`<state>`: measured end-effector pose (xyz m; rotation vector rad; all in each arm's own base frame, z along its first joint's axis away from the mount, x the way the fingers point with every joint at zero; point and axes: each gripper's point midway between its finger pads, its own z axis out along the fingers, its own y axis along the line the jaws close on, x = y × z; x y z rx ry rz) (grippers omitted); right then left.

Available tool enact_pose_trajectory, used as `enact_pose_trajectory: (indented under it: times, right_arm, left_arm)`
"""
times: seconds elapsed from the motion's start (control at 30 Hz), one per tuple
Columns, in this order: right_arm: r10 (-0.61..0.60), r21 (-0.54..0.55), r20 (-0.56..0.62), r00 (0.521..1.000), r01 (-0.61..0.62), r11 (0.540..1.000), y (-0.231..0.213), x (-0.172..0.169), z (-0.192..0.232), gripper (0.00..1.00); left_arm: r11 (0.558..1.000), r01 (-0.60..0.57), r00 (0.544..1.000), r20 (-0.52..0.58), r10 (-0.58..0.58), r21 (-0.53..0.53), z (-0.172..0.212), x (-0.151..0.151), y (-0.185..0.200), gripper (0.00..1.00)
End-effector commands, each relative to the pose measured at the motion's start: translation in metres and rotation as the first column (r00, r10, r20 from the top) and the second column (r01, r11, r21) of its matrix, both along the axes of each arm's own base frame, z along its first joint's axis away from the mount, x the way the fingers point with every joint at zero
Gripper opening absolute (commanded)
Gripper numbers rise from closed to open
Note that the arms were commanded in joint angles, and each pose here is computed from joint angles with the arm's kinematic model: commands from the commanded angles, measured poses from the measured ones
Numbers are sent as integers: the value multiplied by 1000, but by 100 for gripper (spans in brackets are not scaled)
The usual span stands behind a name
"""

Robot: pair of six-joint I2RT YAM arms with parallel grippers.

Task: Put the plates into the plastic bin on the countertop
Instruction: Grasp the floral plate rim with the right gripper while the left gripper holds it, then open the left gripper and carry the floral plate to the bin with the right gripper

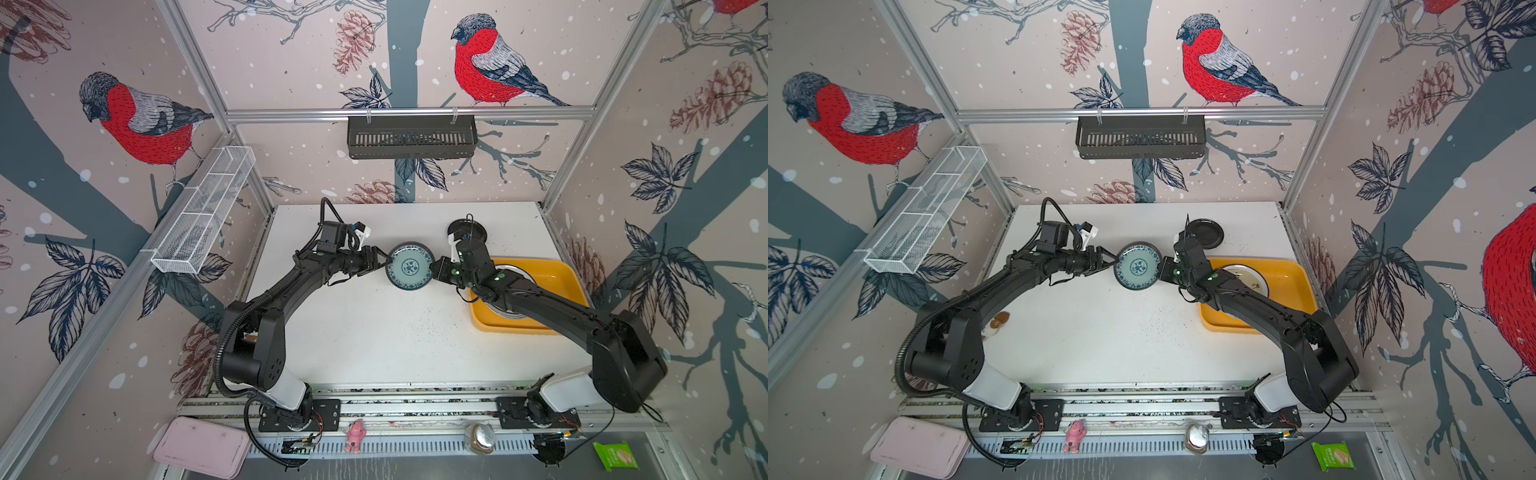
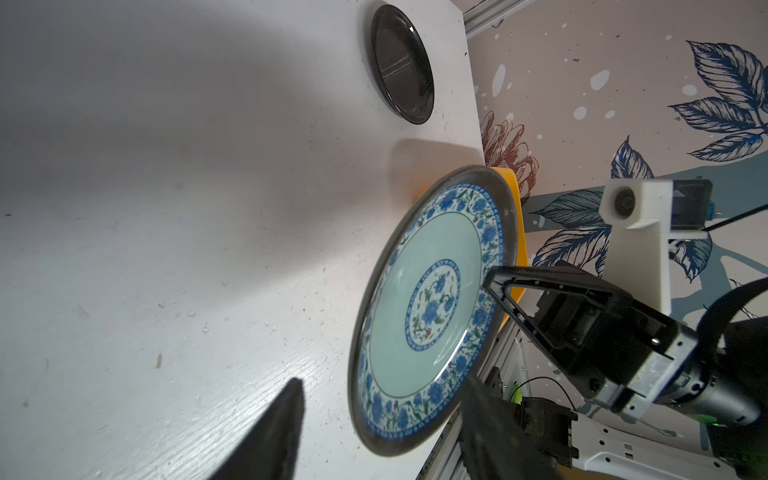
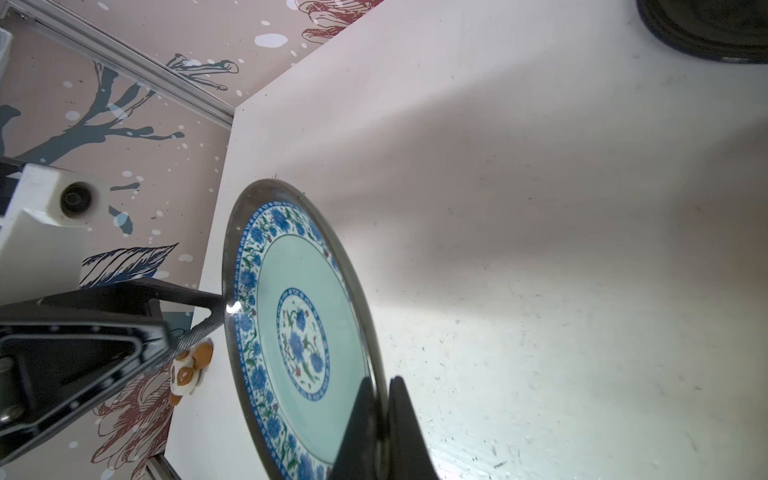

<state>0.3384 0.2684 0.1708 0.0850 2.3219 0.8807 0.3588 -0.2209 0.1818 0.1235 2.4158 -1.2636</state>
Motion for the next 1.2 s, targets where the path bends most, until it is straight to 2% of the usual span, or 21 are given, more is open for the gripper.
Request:
enact_pose_trajectory:
  times: [0.0,0.13,0.37,0.47,0.63,0.93,1.17]
  right_arm:
    - [-38,-2,28,999,38,999,-8,3,8,3]
    - [-74,4,42,996,74,997,-22,1,14,3]
    - [-157,-5,40,987,157,988,-64,-6,19,3]
    - [-214,23,33,976,214,977,-90,-13,22,3]
    - [-352,54,24,936,350,935,-144,-25,21,3]
    - [-498,82,47,866,493,866,-211,-58,29,3]
    - [-553,33,24,833,552,833,-240,-72,16,3]
  left_arm:
    - [1000,7,996,84,-6,-4,15,2,0,88]
    - [1000,-18,986,163,17,0,30,1,5,96]
    - [993,68,965,261,-39,-101,61,-12,-5,96]
    - [986,102,946,320,-55,-133,77,-20,-7,96]
    - [979,141,914,399,-72,-147,97,-33,-10,96]
    - [985,118,830,556,-27,-127,132,-48,0,96]
    - [985,123,818,574,-30,-124,135,-52,-1,96]
